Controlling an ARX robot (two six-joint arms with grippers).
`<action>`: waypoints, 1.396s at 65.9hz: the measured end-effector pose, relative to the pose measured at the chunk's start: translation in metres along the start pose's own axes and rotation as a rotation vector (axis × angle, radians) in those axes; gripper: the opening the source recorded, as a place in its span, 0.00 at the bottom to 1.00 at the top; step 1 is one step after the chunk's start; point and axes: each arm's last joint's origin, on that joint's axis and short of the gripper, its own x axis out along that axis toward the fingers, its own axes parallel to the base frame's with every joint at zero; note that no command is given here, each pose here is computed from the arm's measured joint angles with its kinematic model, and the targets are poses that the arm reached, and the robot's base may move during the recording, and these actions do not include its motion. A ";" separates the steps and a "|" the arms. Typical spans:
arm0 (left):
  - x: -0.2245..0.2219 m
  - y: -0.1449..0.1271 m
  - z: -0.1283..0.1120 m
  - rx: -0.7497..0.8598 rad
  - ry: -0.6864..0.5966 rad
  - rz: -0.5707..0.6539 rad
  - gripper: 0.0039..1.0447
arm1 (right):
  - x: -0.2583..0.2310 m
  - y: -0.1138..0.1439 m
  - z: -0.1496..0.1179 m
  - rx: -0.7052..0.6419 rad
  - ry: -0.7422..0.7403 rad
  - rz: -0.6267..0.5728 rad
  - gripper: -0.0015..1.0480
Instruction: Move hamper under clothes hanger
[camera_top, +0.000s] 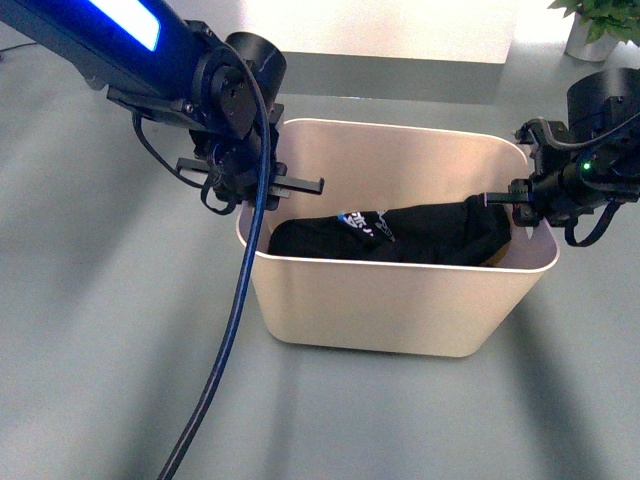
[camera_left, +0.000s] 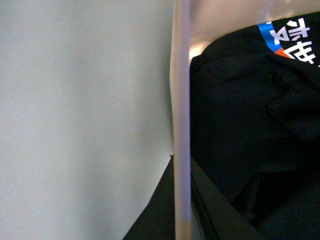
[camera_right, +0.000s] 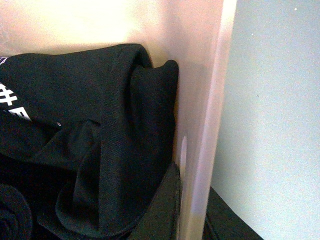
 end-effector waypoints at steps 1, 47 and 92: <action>0.001 0.000 -0.001 0.000 0.001 0.001 0.04 | 0.001 0.000 -0.001 0.000 0.002 0.001 0.06; 0.011 0.002 0.001 -0.034 -0.019 0.016 0.56 | 0.008 0.006 -0.001 -0.056 0.003 -0.021 0.49; -0.053 0.003 0.041 -0.044 -0.216 -0.031 0.94 | -0.042 0.011 0.039 -0.043 -0.192 -0.022 0.93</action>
